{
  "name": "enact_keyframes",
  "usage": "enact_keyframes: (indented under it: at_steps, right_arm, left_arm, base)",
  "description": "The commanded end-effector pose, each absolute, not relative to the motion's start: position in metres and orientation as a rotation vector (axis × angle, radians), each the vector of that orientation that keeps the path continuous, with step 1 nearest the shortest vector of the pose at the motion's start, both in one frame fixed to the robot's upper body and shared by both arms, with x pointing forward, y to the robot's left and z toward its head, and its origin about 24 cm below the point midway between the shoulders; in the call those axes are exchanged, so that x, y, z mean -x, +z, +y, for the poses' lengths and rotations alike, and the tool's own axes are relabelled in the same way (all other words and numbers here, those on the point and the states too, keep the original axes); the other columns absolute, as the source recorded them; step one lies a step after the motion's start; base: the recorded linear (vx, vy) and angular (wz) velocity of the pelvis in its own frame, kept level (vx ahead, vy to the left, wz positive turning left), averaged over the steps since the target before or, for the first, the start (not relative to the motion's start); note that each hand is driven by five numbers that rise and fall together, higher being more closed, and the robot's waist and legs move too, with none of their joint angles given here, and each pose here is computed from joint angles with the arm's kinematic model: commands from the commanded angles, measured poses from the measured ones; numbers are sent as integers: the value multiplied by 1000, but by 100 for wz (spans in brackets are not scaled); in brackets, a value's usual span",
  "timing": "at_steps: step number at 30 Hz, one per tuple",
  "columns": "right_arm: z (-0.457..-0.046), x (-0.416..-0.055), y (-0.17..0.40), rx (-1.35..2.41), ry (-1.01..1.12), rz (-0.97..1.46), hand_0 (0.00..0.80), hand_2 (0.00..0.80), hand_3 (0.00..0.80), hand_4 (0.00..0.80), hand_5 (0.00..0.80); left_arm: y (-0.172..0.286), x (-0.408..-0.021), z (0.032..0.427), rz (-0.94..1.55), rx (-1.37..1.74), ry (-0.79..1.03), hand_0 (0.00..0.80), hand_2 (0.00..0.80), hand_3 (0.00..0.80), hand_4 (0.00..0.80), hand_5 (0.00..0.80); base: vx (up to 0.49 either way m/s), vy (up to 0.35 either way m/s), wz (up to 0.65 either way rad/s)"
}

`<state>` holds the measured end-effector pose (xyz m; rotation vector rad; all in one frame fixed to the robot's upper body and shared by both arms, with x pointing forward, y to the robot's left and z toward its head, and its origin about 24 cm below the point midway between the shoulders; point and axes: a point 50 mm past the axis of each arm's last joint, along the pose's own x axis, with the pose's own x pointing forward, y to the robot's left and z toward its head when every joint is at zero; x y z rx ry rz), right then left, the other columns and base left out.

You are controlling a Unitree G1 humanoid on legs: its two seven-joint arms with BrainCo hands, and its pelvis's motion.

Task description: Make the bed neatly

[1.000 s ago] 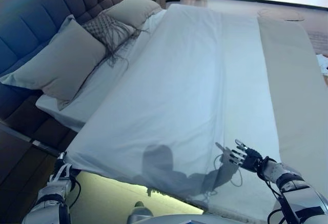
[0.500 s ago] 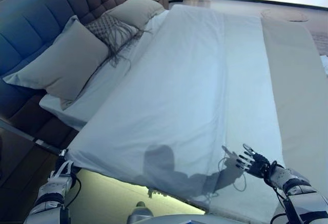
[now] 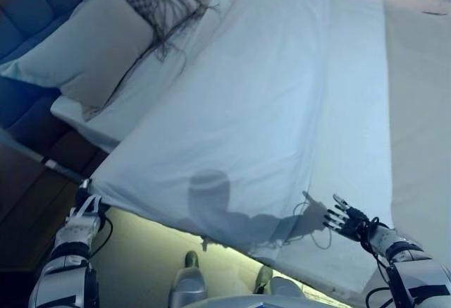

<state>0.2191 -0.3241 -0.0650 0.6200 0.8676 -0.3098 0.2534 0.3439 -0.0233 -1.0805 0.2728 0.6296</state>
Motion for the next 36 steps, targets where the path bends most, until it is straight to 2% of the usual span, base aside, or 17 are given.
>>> enact_keyframes:
  at_steps: [1, 5, 12, 22, 28, 33, 34, 35, 36]
  right_arm:
    - [-337, -218, -57, -561, -312, 872, 0, 0, 0, 0, 0]
    - [-343, -199, -67, -544, -329, 910, 0, 0, 0, 0, 0]
    - [-344, -188, -73, -589, -386, 912, 0, 0, 0, 0, 0]
    - [-341, -200, -67, -564, -320, 888, 0, 0, 0, 0, 0]
    - [-331, -213, -64, -566, -271, 875, 0, 0, 0, 0, 0]
    - [-327, -209, -69, -573, -257, 896, 0, 0, 0, 0, 0]
    - [-327, -208, -69, -576, -263, 899, 0, 0, 0, 0, 0]
    - [-327, -208, -70, -576, -265, 900, 0, 0, 0, 0, 0]
    - [-327, -207, -70, -576, -268, 902, 0, 0, 0, 0, 0]
  left_arm:
    - [25, -219, 422, -90, 945, 863, 800, 800, 800, 800, 800]
    - [19, -173, 452, -124, 937, 1021, 800, 800, 800, 800, 800]
    - [30, -150, 472, -135, 923, 1039, 800, 800, 800, 800, 800]
    - [52, -156, 483, -144, 922, 997, 800, 800, 800, 800, 800]
    - [45, -174, 469, -103, 956, 915, 800, 800, 800, 800, 800]
    - [31, -177, 458, -72, 986, 886, 800, 800, 800, 800, 800]
    - [29, -178, 456, -65, 990, 870, 207, 207, 207, 207, 207]
    - [28, -179, 455, -66, 996, 861, 0, 0, 0, 0, 0]
    - [27, -181, 453, -67, 1001, 849, 0, 0, 0, 0, 0]
  base:
    - [-108, 311, -43]
    - [23, 310, -64]
    - [-22, 211, 0]
    - [-27, 135, 1]
    - [-44, 31, -5]
    - [0, 0, 0]
    - [0, 0, 0]
    - [0, 0, 0]
    - [4, -36, 0]
